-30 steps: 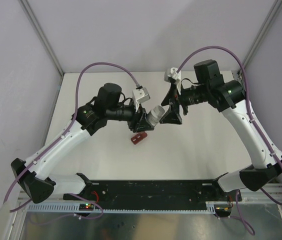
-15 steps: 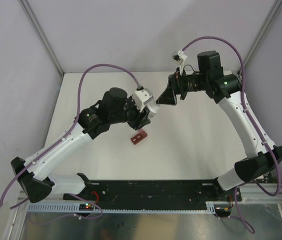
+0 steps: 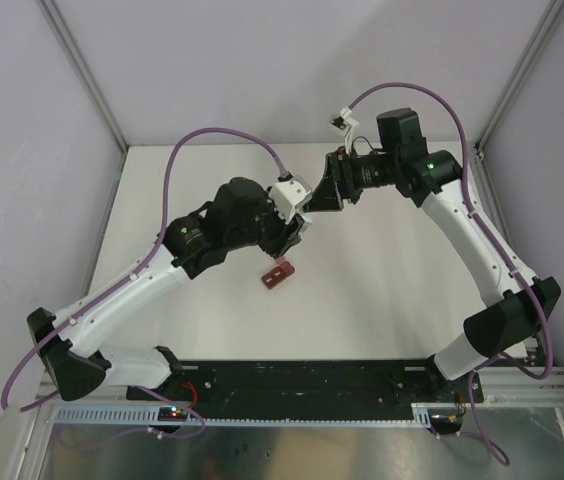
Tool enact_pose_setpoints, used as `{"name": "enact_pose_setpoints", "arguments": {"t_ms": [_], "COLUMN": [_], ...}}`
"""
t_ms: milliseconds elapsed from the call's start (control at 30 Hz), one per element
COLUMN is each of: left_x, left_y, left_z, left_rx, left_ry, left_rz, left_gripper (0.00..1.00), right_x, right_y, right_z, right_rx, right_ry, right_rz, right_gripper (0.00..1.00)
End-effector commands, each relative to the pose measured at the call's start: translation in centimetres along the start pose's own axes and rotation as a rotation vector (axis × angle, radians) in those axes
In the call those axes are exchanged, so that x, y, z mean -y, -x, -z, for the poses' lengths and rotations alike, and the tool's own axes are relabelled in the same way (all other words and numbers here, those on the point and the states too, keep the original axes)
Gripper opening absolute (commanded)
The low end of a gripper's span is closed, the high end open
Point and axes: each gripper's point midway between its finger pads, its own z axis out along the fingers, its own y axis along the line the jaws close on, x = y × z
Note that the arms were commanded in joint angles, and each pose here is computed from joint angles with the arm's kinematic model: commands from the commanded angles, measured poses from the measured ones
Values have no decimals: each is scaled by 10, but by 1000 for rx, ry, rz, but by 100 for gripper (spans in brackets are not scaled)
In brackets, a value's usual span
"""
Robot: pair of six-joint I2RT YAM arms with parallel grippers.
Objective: Sort the pills into containers
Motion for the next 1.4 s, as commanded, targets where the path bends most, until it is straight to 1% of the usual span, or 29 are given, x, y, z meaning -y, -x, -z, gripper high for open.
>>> {"name": "enact_pose_setpoints", "arguments": {"t_ms": [0,167,300,400,433,500,667,767,967,1133,1167,1233,1300,1333,1367], "left_x": [-6,-5,-1,11,16,31,67,83,110,119,119,116,111,109,106], "left_y": [28,28,28,25,25,24,26,27,28,28,29,29,30,30,30], "left_z": [9,9,9,10,11,16,39,54,76,83,83,81,78,76,74], "left_rx": [75,76,79,82,85,93,127,140,147,143,145,143,143,145,144], "left_ry": [34,31,10,-64,-98,-199,-477,-595,-791,-871,-867,-845,-805,-785,-760], "left_rz": [-27,-27,-32,-39,-44,-46,-32,-30,-11,9,8,9,6,4,0], "left_gripper": [0,0,0,0,0,0,0,0,0,0,0,0,0,0,0], "right_x": [-4,-4,-7,-14,-18,-26,-52,-67,-89,-91,-91,-90,-90,-91,-92], "right_y": [2,-1,-2,-1,0,-1,-9,-15,-28,-42,-44,-47,-46,-46,-44], "right_z": [-6,-9,-7,-3,-1,5,21,31,36,34,33,33,34,35,35], "right_rx": [4,-4,-6,-8,-8,-13,-7,-10,-55,-130,-144,-161,-164,-162,-158], "right_ry": [35,47,58,83,97,122,180,196,204,155,148,130,117,113,109], "right_rz": [6,4,19,70,110,185,408,558,799,938,953,965,958,951,948], "right_gripper": [62,50,35,21,16,10,6,5,5,11,14,25,38,48,55]}}
